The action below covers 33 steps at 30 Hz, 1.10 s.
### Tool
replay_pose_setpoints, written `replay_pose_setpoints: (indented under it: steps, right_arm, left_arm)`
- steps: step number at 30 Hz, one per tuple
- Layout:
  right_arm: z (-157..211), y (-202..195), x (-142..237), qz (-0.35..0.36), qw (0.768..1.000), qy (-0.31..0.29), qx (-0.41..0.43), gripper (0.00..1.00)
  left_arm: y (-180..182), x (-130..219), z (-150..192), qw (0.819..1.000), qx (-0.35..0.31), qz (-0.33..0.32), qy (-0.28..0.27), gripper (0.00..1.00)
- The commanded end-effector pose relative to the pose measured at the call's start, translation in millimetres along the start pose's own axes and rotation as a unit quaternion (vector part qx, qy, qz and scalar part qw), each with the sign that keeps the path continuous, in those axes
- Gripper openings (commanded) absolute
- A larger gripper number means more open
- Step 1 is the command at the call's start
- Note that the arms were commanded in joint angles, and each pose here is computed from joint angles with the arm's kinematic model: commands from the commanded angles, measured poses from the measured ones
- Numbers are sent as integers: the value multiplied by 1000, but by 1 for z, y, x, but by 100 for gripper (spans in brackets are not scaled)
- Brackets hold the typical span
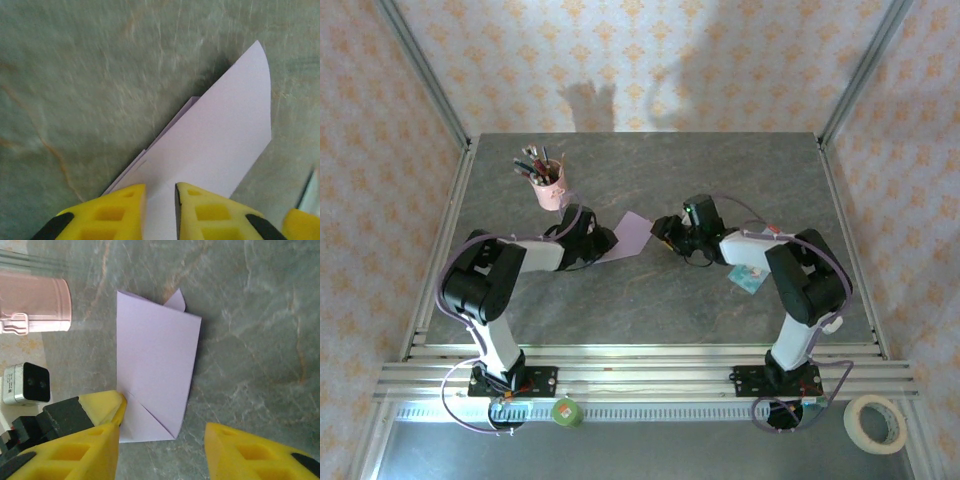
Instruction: Fold a paper plane with a square sheet of paper (pick it up from the middle)
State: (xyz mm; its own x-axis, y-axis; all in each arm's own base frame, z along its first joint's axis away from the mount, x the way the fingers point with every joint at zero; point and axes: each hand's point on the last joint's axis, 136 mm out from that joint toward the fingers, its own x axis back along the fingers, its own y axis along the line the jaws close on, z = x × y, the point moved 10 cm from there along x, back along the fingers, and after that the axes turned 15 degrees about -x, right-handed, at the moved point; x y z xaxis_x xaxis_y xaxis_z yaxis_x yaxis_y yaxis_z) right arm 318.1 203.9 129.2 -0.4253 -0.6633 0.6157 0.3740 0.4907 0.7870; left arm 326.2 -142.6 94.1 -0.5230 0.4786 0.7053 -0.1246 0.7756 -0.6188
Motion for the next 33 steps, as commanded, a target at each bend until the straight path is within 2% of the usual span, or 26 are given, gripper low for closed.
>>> replay_pose_setpoints:
  steps: [1,6,17,33]
  right_arm:
    - [10,-11,-1,19,999,-1,-39,46]
    - [25,-17,-6,9,997,7,-78,43]
    - [35,-21,-24,19,994,27,-103,32]
    - [29,-19,-34,63,992,9,-105,29]
  left_arm:
    - [0,-7,19,998,47,11,33,22]
    - [7,-11,29,996,88,11,31,19]
    - [13,-12,34,994,107,3,34,18]
    - [24,-8,37,980,185,64,40,18]
